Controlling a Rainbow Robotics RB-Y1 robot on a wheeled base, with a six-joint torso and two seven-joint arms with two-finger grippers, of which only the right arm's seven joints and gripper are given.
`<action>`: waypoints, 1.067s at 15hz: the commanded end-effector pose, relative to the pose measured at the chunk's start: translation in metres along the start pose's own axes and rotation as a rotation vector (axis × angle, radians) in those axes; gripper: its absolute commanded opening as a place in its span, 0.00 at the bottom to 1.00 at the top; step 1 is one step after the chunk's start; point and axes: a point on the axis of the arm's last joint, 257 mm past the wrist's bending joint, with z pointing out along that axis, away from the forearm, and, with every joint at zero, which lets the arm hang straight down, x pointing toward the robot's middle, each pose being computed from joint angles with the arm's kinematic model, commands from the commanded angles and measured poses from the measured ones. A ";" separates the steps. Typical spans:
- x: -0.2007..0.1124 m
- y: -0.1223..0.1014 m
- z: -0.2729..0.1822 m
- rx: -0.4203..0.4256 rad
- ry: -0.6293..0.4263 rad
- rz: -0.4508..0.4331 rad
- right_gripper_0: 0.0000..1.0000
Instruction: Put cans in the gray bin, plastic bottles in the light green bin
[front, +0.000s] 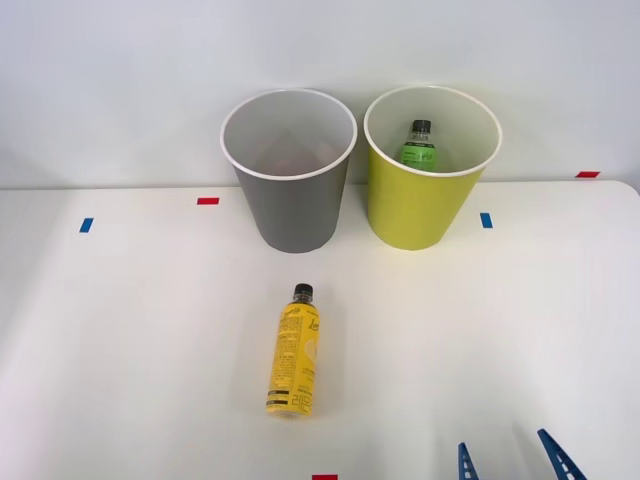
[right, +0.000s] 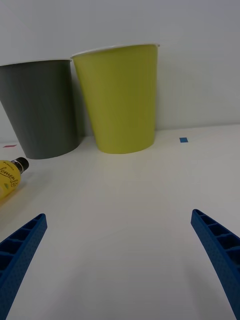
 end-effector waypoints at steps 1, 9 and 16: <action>0.011 -0.009 0.004 0.041 0.016 0.035 1.00; -0.016 0.012 0.057 -0.130 0.121 0.105 1.00; -0.042 0.004 0.127 -0.239 0.426 0.137 1.00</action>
